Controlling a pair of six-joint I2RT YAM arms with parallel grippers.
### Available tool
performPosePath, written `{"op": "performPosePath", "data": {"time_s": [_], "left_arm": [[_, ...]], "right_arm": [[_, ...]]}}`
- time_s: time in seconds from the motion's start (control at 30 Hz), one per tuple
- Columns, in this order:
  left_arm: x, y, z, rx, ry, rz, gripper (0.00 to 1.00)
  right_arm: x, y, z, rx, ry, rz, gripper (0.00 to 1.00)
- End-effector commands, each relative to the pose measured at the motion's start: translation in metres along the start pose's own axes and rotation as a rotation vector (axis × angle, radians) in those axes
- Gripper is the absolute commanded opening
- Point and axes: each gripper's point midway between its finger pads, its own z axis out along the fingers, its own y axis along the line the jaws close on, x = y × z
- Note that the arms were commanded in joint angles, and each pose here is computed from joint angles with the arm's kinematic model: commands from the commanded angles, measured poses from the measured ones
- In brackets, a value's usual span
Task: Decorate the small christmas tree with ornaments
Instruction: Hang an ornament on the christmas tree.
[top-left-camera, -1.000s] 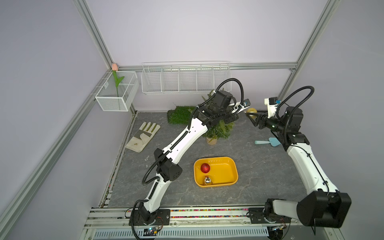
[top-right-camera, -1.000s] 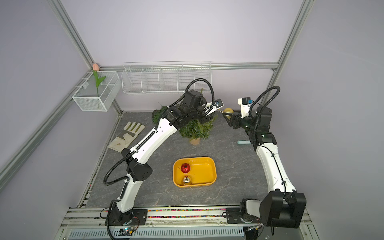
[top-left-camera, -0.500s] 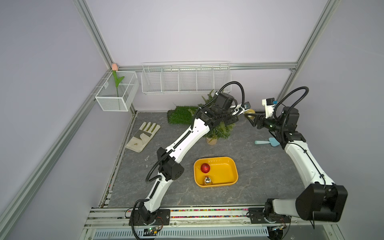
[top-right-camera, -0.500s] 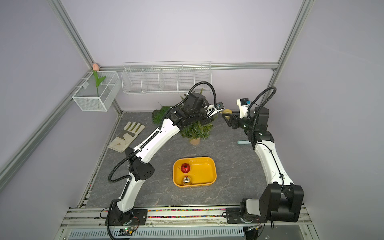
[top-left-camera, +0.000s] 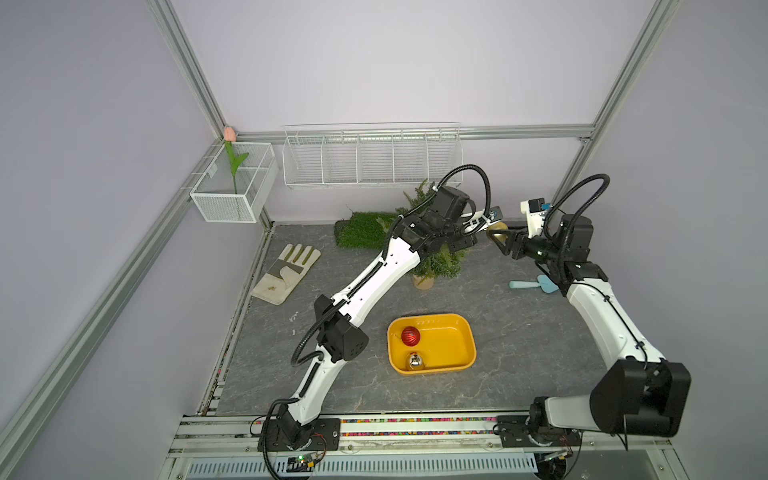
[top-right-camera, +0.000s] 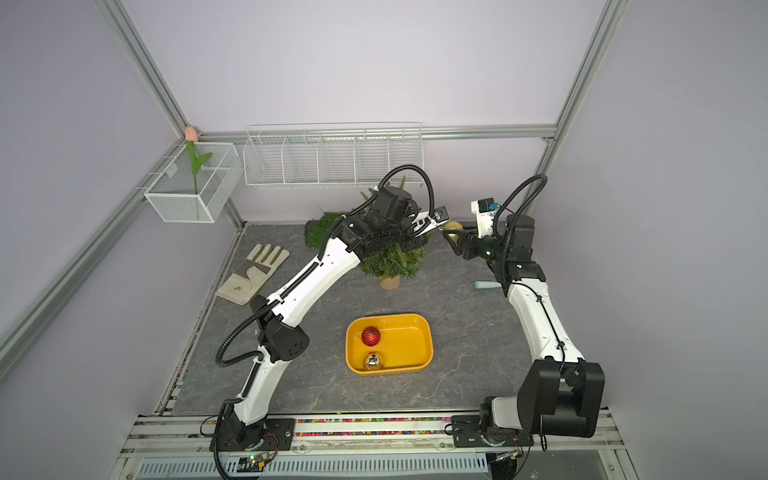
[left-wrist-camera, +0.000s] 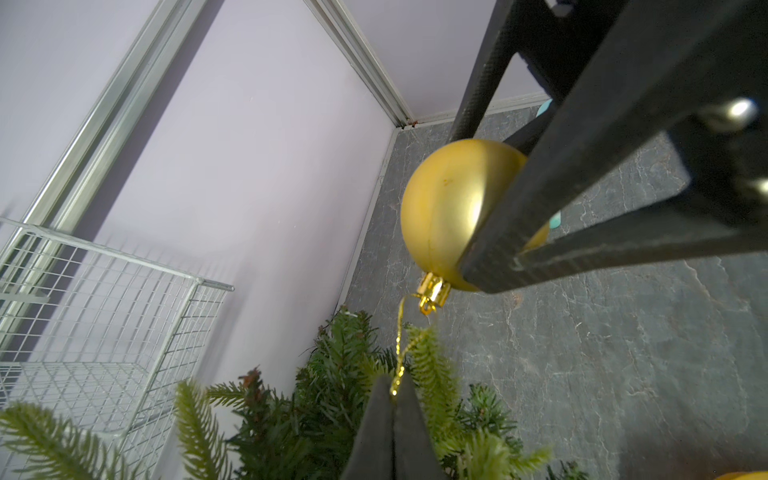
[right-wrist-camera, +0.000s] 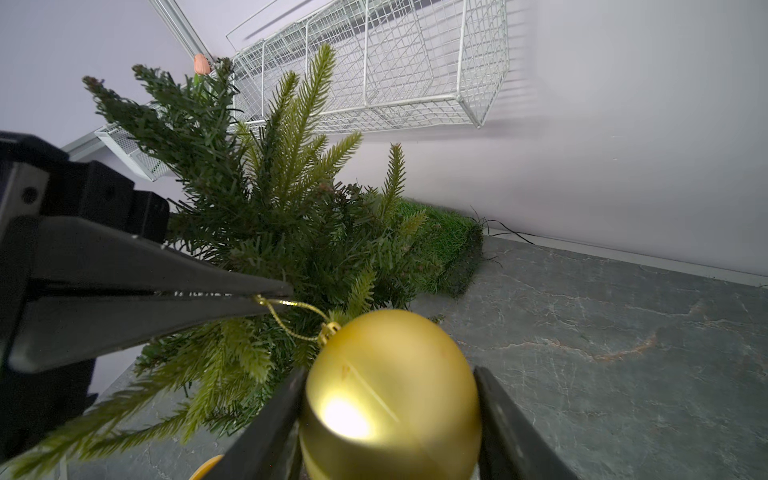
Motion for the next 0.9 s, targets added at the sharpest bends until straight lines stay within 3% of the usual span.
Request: {"op": "performPosePath", "data": {"time_s": [0.0,0.87], "left_arm": [[0.011,-0.011,0.008,0.027,0.046,0.038,0.00],[0.025,-0.014,0.021,0.007,0.104,0.042,0.00]], "right_arm": [[0.009,0.001,0.001,-0.023,0.021,0.002,0.39],[0.019,-0.004,0.007,-0.031,0.049,0.019,0.39]]}}
